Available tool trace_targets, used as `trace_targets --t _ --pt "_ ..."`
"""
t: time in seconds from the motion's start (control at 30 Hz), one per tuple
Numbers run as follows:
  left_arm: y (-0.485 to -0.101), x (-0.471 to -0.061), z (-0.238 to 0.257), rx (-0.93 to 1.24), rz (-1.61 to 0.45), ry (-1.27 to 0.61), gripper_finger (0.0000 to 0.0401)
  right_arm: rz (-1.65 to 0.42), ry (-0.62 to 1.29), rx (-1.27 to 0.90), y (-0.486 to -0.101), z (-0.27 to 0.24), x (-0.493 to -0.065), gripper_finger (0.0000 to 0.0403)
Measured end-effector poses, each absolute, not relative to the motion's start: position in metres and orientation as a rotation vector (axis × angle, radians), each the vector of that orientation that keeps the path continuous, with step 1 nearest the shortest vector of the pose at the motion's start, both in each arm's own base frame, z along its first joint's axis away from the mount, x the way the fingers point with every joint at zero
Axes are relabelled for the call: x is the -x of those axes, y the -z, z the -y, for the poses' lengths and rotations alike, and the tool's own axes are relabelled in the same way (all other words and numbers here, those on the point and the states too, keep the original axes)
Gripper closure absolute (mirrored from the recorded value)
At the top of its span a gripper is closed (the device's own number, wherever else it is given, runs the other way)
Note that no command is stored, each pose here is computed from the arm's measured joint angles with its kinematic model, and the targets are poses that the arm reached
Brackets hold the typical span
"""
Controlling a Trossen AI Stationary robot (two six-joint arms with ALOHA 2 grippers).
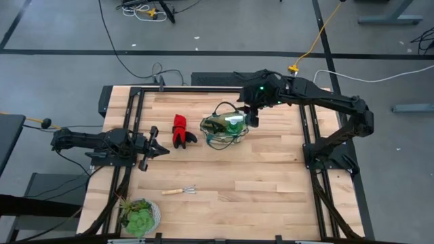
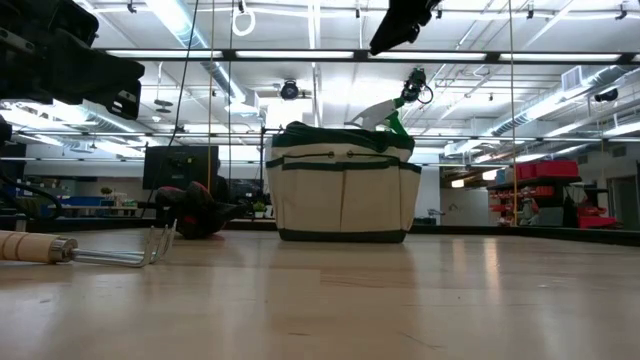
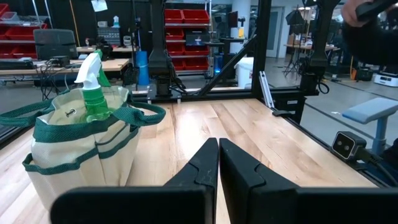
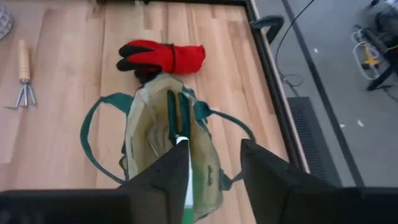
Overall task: Pick & Place Garden tools in Gardening bag
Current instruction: Put the brown hand rake into the gardening bag
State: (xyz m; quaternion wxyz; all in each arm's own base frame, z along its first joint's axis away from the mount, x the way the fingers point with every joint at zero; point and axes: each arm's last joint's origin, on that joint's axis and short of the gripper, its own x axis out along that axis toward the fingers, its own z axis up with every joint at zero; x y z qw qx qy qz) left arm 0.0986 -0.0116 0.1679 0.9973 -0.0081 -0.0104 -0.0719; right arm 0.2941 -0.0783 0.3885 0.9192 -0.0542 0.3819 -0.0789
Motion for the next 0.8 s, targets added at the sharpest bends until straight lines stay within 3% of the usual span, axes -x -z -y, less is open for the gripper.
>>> trace_targets --t 0.4,0.8 --pt "-0.168 -0.099 0.012 0.016 0.021 0.144 0.038 -0.683 0.192 0.114 -0.42 0.068 -0.256 0.0396" --pt "-0.168 -0.099 0.012 0.016 0.022 0.144 0.038 -0.647 0.23 0.099 -0.431 0.061 -0.24 0.0401"
